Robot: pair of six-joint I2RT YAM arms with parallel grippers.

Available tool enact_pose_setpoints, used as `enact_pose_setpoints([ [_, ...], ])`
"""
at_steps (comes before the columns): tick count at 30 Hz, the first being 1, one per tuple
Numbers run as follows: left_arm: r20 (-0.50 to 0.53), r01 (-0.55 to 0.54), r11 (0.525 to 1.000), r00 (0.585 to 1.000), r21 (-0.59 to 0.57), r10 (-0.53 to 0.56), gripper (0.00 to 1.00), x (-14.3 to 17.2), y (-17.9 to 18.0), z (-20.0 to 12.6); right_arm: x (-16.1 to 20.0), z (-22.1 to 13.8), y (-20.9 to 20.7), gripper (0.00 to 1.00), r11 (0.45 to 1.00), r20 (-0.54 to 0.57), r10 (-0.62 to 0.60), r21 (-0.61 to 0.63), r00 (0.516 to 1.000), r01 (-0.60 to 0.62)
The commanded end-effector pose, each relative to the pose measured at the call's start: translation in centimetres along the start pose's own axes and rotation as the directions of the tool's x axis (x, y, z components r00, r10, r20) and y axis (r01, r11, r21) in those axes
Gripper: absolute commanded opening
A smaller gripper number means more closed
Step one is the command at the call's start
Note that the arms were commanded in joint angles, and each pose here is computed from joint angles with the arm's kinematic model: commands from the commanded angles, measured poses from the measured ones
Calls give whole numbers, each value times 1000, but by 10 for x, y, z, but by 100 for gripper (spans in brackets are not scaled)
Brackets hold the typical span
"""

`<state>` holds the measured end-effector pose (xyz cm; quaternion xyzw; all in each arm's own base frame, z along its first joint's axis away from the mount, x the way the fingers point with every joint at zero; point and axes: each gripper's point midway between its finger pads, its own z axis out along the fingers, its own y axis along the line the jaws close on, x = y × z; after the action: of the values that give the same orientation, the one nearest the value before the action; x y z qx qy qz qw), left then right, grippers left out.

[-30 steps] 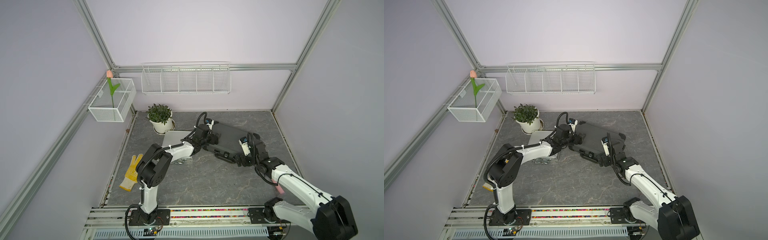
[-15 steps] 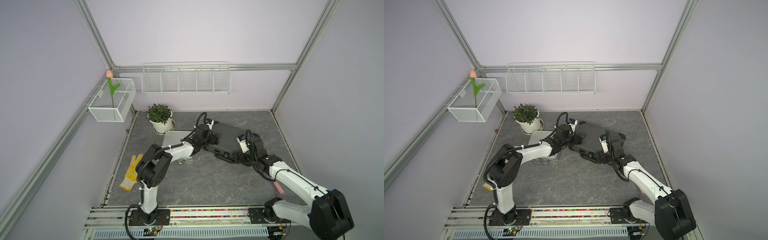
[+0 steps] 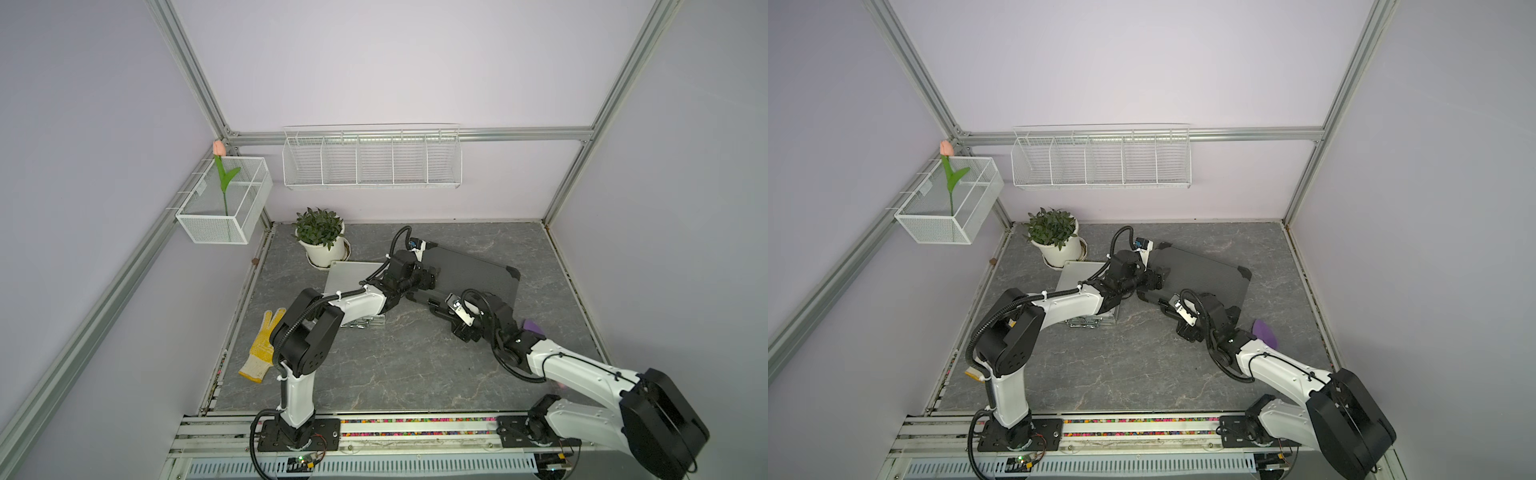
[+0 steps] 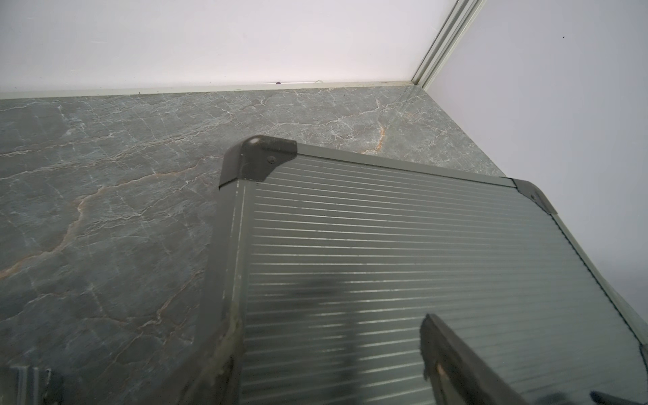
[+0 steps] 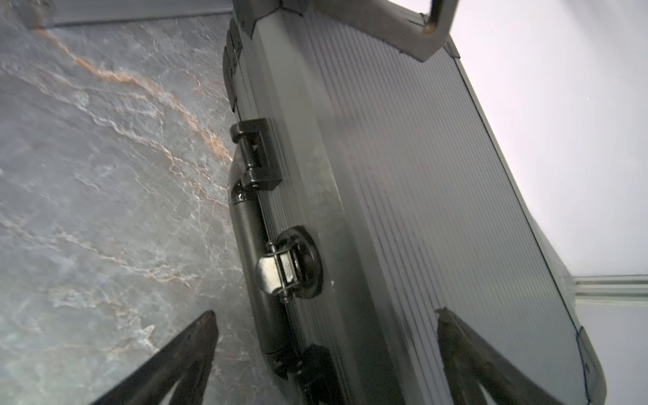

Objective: Close the poker set cases
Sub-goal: Fasten the fastener on the poker set case.

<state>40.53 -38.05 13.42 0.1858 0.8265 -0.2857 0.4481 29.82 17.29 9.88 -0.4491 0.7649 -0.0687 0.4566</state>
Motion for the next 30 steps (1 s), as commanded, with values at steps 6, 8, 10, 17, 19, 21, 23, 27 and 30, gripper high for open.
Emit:
enact_pose_setpoints([
  [6,-301,41,980,948,-196,-100,82,107,63,-5,-20,11,-9,99,978,102,-189,112,977,178],
  [8,-299,45,980,949,-196,-103,82,107,64,-5,-22,15,-8,99,970,104,-221,127,970,207],
  [10,-299,47,979,948,-197,-106,82,107,65,-5,-19,20,-5,98,962,91,-252,127,963,240],
  [17,-293,52,979,950,-195,-109,82,105,66,-6,-11,36,-4,98,951,42,-281,147,959,272],
  [19,-292,52,980,950,-194,-108,82,105,66,-7,-8,38,-7,96,946,19,-285,165,958,279],
  [21,-294,53,980,950,-194,-109,82,106,66,-7,-5,41,-8,95,943,-5,-291,168,957,288],
  [23,-294,53,980,949,-194,-110,82,106,66,-7,-4,41,-7,95,944,-18,-291,154,957,290],
  [27,-295,54,980,949,-190,-109,82,105,66,-7,-4,40,-6,91,952,-22,-277,130,961,278],
  [30,-296,54,980,949,-190,-109,82,106,65,-7,-2,39,-7,88,957,-33,-267,106,963,269],
])
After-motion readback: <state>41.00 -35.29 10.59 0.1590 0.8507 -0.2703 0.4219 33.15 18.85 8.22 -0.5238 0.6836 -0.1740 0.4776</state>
